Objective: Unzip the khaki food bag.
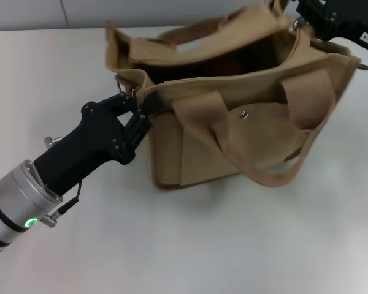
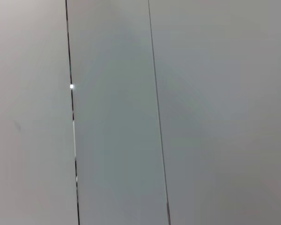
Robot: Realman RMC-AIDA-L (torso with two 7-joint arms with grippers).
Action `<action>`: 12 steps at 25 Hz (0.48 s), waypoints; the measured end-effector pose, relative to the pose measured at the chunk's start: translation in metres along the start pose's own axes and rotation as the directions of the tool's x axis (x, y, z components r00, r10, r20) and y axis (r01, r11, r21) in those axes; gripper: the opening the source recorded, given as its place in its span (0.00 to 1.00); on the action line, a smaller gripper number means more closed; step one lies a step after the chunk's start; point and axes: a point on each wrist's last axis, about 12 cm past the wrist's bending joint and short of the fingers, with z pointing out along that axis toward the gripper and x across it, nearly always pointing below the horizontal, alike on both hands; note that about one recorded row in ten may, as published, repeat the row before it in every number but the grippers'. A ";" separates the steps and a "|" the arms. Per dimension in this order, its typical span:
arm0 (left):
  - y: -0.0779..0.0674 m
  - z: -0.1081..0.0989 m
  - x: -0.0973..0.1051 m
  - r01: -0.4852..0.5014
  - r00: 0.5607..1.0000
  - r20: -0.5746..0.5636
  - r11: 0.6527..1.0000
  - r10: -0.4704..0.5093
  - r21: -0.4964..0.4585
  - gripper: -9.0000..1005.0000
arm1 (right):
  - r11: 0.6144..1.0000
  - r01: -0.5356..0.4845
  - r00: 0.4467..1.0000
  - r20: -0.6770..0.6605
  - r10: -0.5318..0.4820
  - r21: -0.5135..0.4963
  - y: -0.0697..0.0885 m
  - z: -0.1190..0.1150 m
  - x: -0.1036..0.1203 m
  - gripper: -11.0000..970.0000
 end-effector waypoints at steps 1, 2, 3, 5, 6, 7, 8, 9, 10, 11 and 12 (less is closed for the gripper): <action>0.001 -0.002 0.001 0.020 1.000 -0.002 0.999 -0.020 -0.024 0.13 | 1.000 -0.022 1.000 0.012 0.022 0.007 -0.001 0.001 -0.001 0.13; 0.001 -0.002 0.001 0.020 1.000 -0.002 0.999 -0.020 -0.024 0.13 | 1.000 -0.022 1.000 0.012 0.022 0.007 -0.001 0.001 -0.001 0.13; 0.002 -0.003 0.001 0.029 1.000 -0.001 0.999 -0.029 -0.032 0.14 | 0.999 -0.036 0.999 0.016 0.036 0.012 -0.001 0.000 -0.001 0.13; 0.002 -0.006 -0.001 0.033 0.999 0.003 0.999 -0.033 -0.027 0.15 | 0.998 -0.060 0.998 0.021 0.059 0.018 -0.001 -0.002 0.000 0.14; 0.002 -0.008 -0.003 0.025 1.000 0.010 1.000 -0.025 -0.016 0.15 | 0.997 -0.080 0.996 0.029 0.079 0.016 0.000 -0.008 -0.001 0.14; 0.002 -0.011 -0.006 0.014 1.000 0.020 1.000 -0.014 -0.004 0.23 | 0.997 -0.080 0.996 0.029 0.079 0.016 0.000 -0.008 -0.001 0.14; 0.001 -0.013 -0.008 0.003 1.000 0.029 1.000 -0.004 0.009 0.30 | 0.996 -0.090 0.995 0.036 0.090 0.008 0.001 -0.012 -0.001 0.14; 0.001 -0.016 -0.013 -0.017 0.999 0.045 0.999 0.016 0.034 0.38 | 0.995 -0.099 0.994 0.045 0.100 -0.010 0.004 -0.019 -0.003 0.21; 0.000 -0.020 -0.018 -0.033 0.998 0.055 0.997 0.029 0.065 0.40 | 0.994 -0.105 0.993 0.054 0.107 -0.037 0.007 -0.025 -0.004 0.28; 0.001 -0.025 -0.029 -0.055 0.998 0.050 0.988 0.049 0.142 0.43 | 0.989 -0.101 0.993 0.046 0.107 -0.110 0.016 -0.036 -0.007 0.35; 0.001 -0.026 -0.031 -0.056 0.998 0.045 0.985 0.049 0.162 0.45 | 0.989 -0.101 0.993 0.046 0.107 -0.110 0.016 -0.036 -0.007 0.39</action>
